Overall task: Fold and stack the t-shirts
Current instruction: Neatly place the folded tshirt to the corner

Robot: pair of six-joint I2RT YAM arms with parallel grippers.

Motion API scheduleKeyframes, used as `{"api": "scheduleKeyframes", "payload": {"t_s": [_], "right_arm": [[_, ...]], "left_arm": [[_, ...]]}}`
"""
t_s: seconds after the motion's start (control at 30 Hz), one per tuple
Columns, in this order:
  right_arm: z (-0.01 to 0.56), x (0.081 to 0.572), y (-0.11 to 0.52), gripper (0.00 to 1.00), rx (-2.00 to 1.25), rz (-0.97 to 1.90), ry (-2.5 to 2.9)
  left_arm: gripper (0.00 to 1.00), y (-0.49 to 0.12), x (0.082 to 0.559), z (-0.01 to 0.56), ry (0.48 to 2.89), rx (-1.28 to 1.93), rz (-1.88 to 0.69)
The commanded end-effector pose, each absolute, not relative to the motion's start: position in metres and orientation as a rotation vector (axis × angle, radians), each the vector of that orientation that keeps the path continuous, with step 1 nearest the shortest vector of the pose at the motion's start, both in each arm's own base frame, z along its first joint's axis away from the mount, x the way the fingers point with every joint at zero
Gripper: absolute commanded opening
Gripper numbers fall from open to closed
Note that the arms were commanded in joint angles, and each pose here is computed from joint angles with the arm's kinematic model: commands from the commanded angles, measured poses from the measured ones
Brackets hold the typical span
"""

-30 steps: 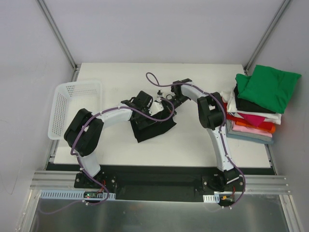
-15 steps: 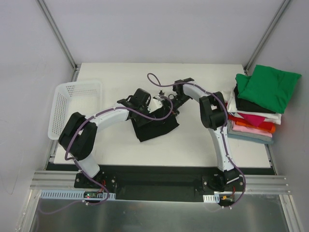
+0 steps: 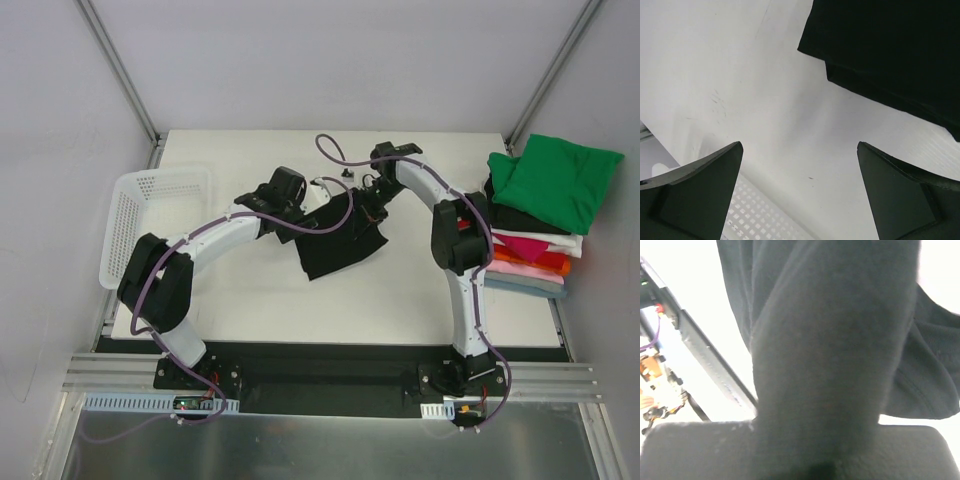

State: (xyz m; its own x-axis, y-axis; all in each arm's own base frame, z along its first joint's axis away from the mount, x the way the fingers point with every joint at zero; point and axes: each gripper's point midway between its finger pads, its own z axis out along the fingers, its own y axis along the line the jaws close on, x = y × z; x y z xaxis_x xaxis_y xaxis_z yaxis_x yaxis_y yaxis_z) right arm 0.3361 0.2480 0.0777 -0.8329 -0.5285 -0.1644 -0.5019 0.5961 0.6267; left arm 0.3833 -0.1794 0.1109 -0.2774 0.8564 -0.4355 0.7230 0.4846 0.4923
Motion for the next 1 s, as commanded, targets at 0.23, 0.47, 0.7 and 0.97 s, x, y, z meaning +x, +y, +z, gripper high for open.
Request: {"api": "scheduleKeyframes", "payload": {"t_s": [0.23,0.47,0.7,0.97], "right_arm": [[0.127,0.382,0.155,0.01,0.834,-0.604,-3.079],[0.159,0.395,0.112,0.01,0.814,-0.332,-3.179],[0.179,0.398,0.075,0.01,0.752,-0.207,-3.267],[0.219,0.414,0.038,0.01,0.674,-0.103,-3.433]], "left_arm": [[0.99,-0.173,0.384,0.106,2.076,1.286,0.276],[0.99,-0.177,0.385,0.106,2.072,1.285,0.251],[0.99,-0.182,0.384,0.101,2.082,1.288,0.216],[0.99,-0.181,0.384,0.096,2.097,1.283,0.22]]}}
